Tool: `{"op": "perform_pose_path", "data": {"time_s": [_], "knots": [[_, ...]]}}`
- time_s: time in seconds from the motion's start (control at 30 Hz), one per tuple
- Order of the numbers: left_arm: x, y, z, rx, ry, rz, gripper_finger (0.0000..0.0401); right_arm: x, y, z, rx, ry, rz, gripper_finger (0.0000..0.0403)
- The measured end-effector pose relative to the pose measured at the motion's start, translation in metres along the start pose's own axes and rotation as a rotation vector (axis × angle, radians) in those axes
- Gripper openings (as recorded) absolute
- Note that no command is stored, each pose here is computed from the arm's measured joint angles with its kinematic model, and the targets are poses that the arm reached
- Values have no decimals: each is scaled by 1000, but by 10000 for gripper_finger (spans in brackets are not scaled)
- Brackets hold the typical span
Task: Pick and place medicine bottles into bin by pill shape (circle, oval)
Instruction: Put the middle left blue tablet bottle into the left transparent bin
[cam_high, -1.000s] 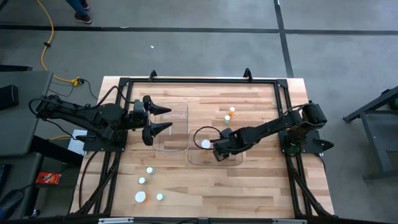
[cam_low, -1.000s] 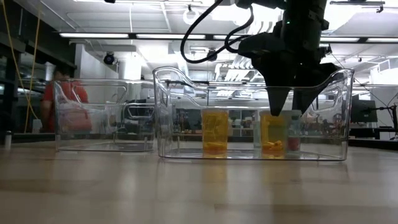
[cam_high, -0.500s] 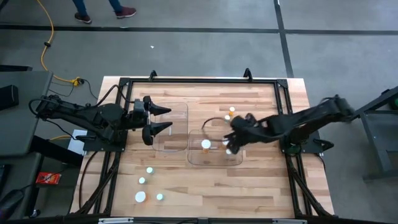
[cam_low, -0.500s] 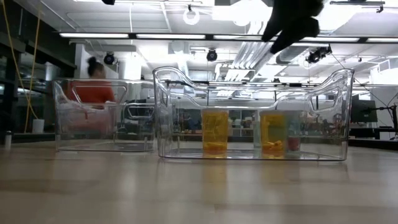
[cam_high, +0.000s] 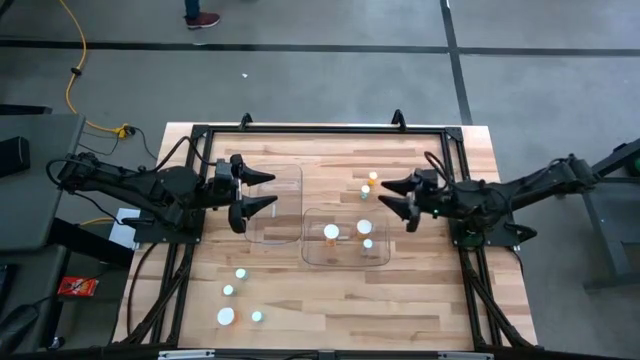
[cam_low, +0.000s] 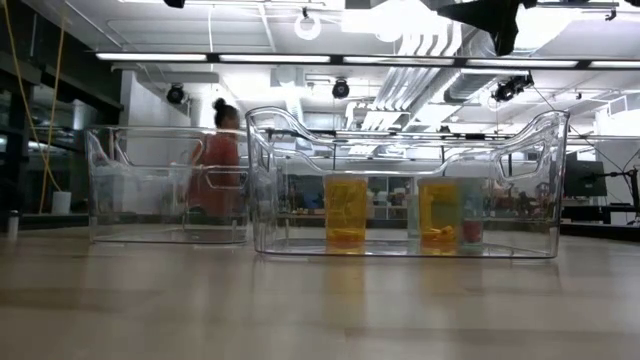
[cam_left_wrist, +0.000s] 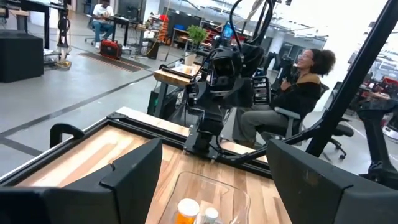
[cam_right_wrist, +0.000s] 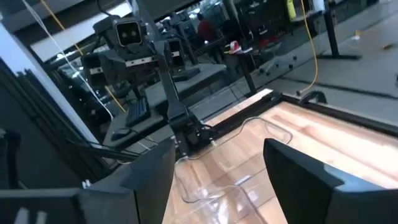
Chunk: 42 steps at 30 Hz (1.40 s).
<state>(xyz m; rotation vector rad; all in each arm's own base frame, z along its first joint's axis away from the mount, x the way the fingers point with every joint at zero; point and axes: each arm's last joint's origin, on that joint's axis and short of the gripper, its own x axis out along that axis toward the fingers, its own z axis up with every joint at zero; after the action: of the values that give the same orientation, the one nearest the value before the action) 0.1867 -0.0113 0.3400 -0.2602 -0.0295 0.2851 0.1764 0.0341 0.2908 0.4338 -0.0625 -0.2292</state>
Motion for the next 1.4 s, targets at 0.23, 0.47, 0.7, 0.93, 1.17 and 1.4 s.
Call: {"op": "perform_pose_path", "data": {"time_s": [0.23, 0.47, 0.7, 0.93, 1.17, 1.4], "knots": [[0, 0, -1, -46, 5, 1, 280, -4, -1, 2, -45, -11, 5, 238], [-3, -7, 7, -67, 69, -9, 279, -4, -1, 2, -49, -10, 6, 238], [-7, -50, 4, -11, 436, -68, 271, -4, -1, 3, -48, -10, 6, 238], [-19, -109, -59, 148, 868, -110, 259, -4, -2, 2, -53, -12, -18, 238], [-33, -131, -125, 417, 1120, 13, 253, -4, -4, 0, -60, 3, -49, 238], [-29, -123, -153, 478, 1235, 162, 253, -4, -4, -1, -69, 18, -56, 238]]}}
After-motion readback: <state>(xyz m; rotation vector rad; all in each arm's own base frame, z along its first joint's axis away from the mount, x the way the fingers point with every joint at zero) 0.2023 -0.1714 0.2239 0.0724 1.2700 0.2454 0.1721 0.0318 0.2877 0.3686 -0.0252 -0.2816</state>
